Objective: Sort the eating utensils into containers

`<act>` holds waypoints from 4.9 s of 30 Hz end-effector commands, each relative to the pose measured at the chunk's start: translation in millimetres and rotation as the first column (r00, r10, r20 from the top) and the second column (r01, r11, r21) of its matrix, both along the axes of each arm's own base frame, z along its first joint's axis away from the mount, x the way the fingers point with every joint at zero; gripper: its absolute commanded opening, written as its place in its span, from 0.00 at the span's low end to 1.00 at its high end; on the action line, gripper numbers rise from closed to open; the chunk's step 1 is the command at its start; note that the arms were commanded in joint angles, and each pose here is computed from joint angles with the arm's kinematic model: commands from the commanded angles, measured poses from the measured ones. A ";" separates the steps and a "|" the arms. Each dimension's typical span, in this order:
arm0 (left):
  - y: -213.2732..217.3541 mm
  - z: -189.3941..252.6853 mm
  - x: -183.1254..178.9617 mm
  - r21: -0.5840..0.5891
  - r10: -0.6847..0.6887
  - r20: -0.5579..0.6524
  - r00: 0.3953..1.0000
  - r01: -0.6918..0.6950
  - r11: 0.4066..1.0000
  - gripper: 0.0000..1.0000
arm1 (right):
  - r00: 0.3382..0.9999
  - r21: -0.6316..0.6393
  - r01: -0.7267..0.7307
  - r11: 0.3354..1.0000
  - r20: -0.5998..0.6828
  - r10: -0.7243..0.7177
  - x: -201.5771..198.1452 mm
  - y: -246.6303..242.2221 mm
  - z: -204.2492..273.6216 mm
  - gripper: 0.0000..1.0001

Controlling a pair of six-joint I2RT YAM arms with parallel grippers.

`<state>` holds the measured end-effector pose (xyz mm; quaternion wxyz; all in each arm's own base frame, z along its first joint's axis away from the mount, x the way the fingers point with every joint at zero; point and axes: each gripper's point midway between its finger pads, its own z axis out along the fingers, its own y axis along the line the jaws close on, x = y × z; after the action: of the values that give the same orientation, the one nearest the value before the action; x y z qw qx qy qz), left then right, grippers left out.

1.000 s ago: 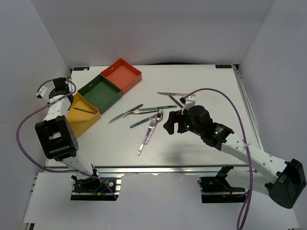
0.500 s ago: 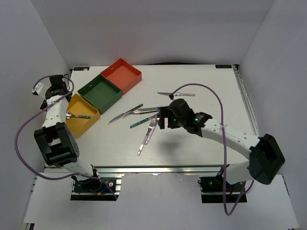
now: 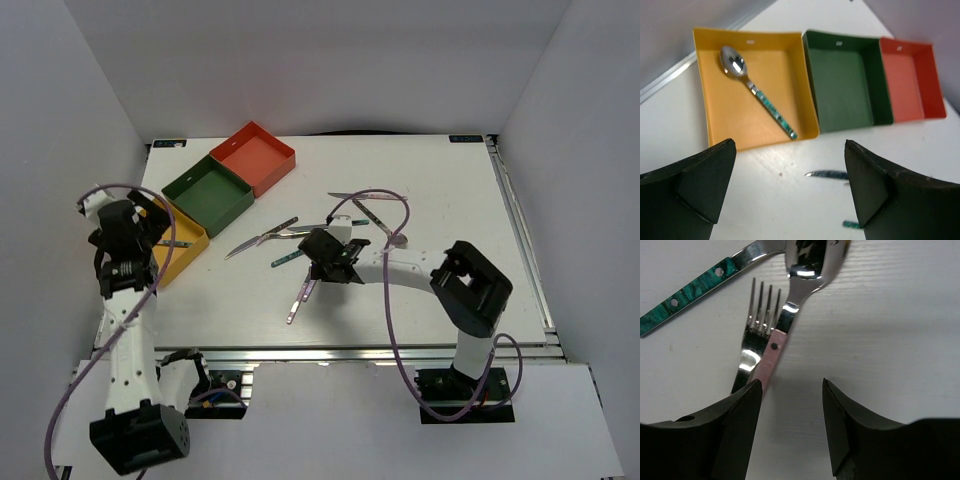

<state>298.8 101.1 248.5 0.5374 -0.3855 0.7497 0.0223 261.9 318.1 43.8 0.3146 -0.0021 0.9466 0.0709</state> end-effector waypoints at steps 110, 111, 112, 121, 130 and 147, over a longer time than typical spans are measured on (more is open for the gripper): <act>48.5 -8.7 85.8 -0.108 0.082 -0.065 0.995 -0.089 0.990 0.98 | 0.950 0.087 -0.271 0.959 0.184 0.252 24.2 -90.2 104.2 0.89; 35.6 -7.2 82.8 -0.111 0.037 -0.060 0.998 -0.043 0.993 0.98 | 0.951 0.087 -0.275 0.958 0.174 0.257 29.4 -92.4 101.3 0.89; 25.4 -9.1 77.4 -0.109 -0.007 -0.065 0.998 0.000 0.994 0.98 | 0.947 0.096 -0.293 0.951 0.169 0.274 29.8 -90.1 100.9 0.89; -51.4 7.3 -2.5 0.049 -0.261 0.033 0.965 0.259 0.965 0.98 | 0.958 -0.092 -0.257 0.962 0.106 0.266 78.5 -121.6 73.0 0.89; -68.0 -9.9 -25.9 0.088 -0.304 0.102 0.947 0.295 0.951 0.98 | 0.935 -0.143 -0.345 0.928 0.029 0.352 154.0 -121.6 45.4 0.70; -76.9 -28.2 -16.5 0.056 -0.340 0.041 0.939 0.338 0.939 0.98 | 0.889 -0.181 -0.455 0.872 -0.151 0.432 167.1 -151.0 -32.0 0.19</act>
<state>279.8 25.3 217.9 0.5562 -0.2459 0.7914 -0.0615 432.0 172.9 20.3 0.2537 -0.2410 0.9360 0.0369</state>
